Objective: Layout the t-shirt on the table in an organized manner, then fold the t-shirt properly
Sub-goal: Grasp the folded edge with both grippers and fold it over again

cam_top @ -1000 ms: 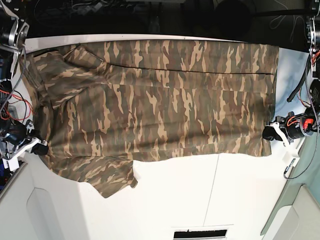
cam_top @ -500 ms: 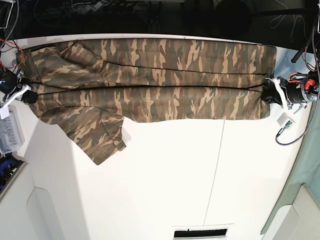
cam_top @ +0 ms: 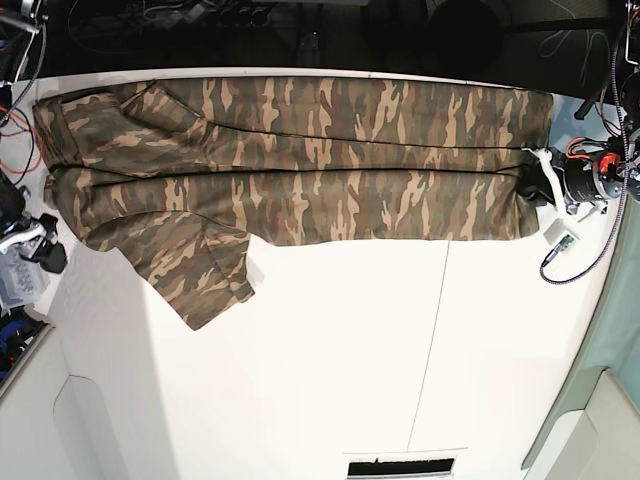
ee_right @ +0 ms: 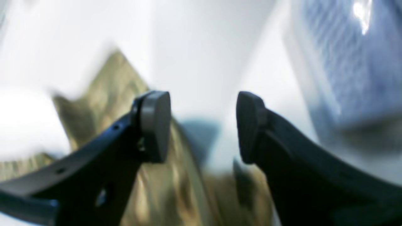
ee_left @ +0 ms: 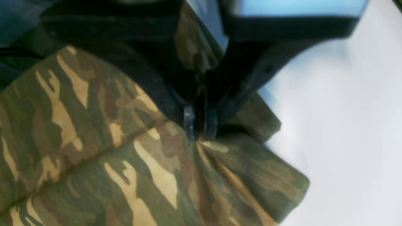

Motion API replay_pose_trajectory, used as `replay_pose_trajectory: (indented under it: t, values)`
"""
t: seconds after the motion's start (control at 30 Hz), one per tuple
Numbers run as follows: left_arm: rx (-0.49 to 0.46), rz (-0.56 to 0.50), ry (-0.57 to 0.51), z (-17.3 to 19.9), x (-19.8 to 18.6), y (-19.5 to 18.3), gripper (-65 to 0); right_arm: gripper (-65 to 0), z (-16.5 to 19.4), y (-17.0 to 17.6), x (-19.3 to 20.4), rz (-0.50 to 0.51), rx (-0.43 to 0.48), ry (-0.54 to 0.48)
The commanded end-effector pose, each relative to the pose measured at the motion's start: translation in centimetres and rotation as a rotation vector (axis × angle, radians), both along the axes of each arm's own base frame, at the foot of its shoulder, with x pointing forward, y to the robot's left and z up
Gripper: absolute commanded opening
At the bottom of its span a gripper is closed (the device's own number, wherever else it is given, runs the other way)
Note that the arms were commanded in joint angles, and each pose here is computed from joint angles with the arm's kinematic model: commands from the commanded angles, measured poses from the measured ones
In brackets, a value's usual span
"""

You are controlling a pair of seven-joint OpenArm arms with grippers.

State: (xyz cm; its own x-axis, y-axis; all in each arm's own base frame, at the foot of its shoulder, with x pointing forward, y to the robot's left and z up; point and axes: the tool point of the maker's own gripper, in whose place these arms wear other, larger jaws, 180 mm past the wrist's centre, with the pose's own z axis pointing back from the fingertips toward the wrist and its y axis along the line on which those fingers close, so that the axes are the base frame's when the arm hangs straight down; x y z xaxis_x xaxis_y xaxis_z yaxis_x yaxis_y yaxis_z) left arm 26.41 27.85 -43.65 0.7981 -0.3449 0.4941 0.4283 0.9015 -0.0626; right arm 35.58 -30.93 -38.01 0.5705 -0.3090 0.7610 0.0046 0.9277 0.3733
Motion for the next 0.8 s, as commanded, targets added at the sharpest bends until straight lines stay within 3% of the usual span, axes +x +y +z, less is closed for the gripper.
replay_pose_trajectory:
  t: [0.0, 0.2, 0.33, 0.47, 0.63, 0.77]
  values:
    - [0.013, -0.006, -0.04, 1.3, 1.0, 0.7, -58.9, -32.0, 2.4, -0.4, 1.8, -0.009, -0.01, -0.074]
    - [0.014, -0.007, -0.037, 1.2, 0.9, 0.7, -58.9, -32.0, 1.3, 2.9, 5.9, 0.014, -0.084, -0.082]
    - [0.016, -0.007, -0.033, 1.2, 0.8, 0.8, -58.9, -32.0, -2.1, 5.1, 7.3, 0.052, -0.121, 0.003]
    - [0.02, 0.008, -0.034, 1.1, 0.9, 1.0, -58.9, -32.0, -5.4, 7.4, 6.7, 0.105, -0.096, 0.096]
    - [0.026, 0.028, -0.039, 1.2, 1.1, 1.2, -58.9, -32.3, -7.0, 11.5, 5.1, 0.237, -0.044, 0.144]
    - [0.027, 0.027, -0.038, 1.2, 1.1, 1.2, -58.9, -32.8, -6.9, 12.3, 5.0, 0.224, 0.006, 0.134]
